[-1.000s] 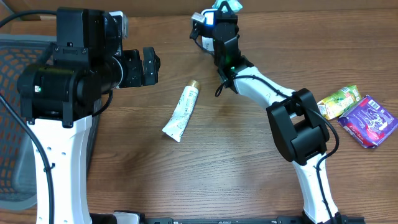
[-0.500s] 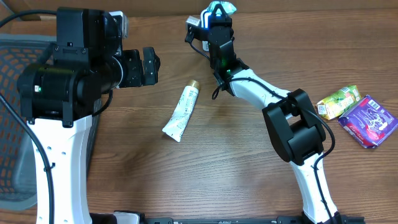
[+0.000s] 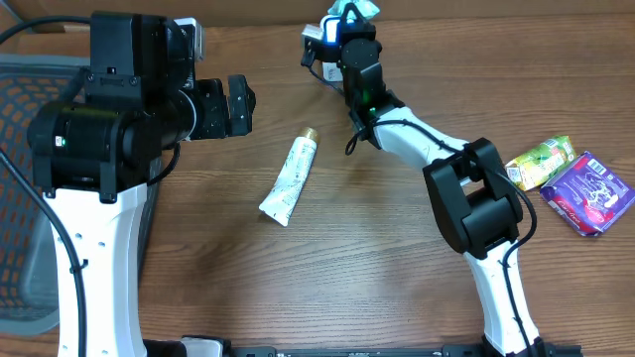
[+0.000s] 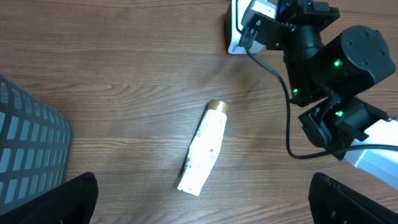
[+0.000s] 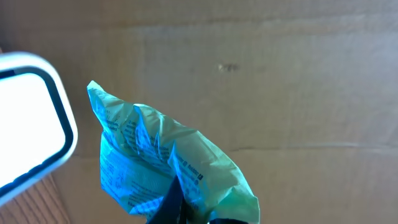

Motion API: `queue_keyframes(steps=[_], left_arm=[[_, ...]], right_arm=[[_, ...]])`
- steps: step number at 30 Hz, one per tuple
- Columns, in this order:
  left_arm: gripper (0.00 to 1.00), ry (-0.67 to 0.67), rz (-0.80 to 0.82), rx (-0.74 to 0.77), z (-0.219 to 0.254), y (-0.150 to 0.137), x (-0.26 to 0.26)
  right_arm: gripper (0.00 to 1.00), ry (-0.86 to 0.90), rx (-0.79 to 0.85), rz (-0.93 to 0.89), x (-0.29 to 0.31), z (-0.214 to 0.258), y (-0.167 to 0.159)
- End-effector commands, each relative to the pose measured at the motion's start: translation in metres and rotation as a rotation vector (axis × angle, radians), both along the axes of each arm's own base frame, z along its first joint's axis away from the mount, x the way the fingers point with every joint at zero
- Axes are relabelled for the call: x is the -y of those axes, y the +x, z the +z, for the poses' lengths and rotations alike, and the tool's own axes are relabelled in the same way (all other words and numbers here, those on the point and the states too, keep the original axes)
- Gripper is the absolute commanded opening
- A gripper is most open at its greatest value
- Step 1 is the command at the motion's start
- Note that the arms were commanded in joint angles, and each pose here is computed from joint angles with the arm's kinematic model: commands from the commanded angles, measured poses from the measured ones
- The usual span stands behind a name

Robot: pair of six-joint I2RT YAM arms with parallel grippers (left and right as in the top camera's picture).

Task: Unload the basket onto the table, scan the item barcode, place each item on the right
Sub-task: 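Hold the mint-green wrapper in front of the scanner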

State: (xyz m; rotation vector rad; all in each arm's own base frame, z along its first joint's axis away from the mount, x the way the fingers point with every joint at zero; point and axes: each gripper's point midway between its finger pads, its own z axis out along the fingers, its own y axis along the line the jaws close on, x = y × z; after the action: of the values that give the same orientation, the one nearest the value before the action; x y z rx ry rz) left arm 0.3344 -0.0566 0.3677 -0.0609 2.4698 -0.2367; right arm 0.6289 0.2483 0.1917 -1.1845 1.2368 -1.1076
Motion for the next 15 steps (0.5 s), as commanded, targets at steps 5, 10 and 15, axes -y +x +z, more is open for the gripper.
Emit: queue_keyframes(steps=[5, 10, 15], left_arm=[[1.0, 0.013, -0.014, 0.006, 0.001, 0.002, 0.0], [1.0, 0.014, -0.013, 0.006, 0.001, 0.002, 0.0], [1.0, 0.014, -0.013, 0.006, 0.001, 0.002, 0.0]], right_arm=[[0.04, 0.015, 0.026, 0.023, -0.004, 0.009, 0.003], [0.04, 0.015, 0.026, 0.031, -0.009, 0.009, 0.001], [0.04, 0.012, 0.02, 0.035, -0.012, 0.008, 0.0]])
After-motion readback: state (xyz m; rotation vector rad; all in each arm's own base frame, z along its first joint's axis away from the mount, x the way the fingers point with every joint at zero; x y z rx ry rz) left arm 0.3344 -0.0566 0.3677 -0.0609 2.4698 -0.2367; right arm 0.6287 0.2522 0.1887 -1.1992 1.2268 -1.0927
